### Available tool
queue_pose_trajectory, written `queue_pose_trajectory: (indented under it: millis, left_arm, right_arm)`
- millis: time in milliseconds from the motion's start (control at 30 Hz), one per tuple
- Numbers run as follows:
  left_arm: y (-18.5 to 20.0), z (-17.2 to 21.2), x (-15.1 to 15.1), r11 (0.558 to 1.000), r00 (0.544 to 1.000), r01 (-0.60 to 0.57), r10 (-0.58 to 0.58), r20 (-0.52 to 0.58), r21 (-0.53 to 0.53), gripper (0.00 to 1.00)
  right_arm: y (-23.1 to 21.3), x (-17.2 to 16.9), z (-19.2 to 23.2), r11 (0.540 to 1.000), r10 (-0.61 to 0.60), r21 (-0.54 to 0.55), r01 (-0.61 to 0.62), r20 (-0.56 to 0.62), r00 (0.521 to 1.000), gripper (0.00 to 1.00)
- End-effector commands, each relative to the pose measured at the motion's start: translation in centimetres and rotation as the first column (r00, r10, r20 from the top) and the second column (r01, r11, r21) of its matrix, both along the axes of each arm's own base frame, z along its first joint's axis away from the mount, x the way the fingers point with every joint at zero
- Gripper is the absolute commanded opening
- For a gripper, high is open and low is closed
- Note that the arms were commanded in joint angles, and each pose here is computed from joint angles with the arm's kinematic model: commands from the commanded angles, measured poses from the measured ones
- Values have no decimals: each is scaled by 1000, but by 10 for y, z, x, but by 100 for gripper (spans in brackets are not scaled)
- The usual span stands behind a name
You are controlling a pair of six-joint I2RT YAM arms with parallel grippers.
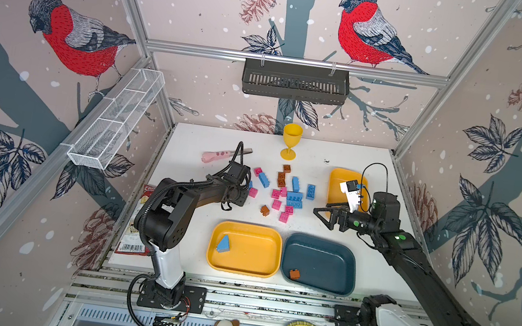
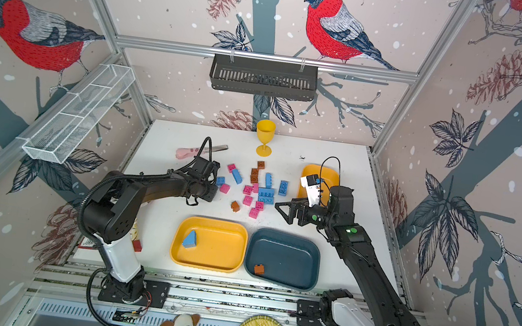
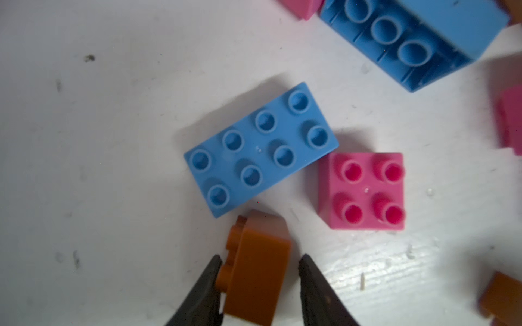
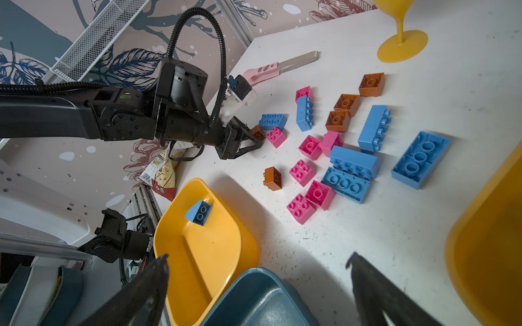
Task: Sort the legos into containers by color
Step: 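Lower and close the left gripper on the small brown brick, then carry the brown brick over the teal tray and open the left gripper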
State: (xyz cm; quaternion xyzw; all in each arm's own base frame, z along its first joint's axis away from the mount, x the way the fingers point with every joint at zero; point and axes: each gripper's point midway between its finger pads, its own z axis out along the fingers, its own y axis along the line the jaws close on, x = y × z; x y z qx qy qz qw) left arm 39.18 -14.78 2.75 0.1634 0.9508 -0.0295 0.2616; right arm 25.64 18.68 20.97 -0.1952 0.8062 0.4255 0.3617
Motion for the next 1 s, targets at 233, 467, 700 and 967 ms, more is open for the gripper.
queue_pose_trajectory:
  millis: [233, 467, 700, 967]
  left_arm:
    - [-12, 7, 13, 999, 999, 40, -39, 24, -33, 23]
    - [-26, 33, -12, 991, 996, 77, -82, -46, -108, 21]
    - [-111, 98, -90, 919, 954, 269, -295, -49, -288, 22]
    - [-225, 137, -193, 685, 821, 490, -571, 20, -539, 23]
  right_arm:
    - [0, 2, 6, 1000, 12, 9, -13, 36, 999, 100]
    - [-6, 4, 10, 1000, -4, 7, 4, 48, 999, 99]
    - [-12, 7, 7, 1000, -27, 9, 27, 30, 999, 99]
    - [-30, 11, -2, 994, -105, -11, 105, -15, 994, 100]
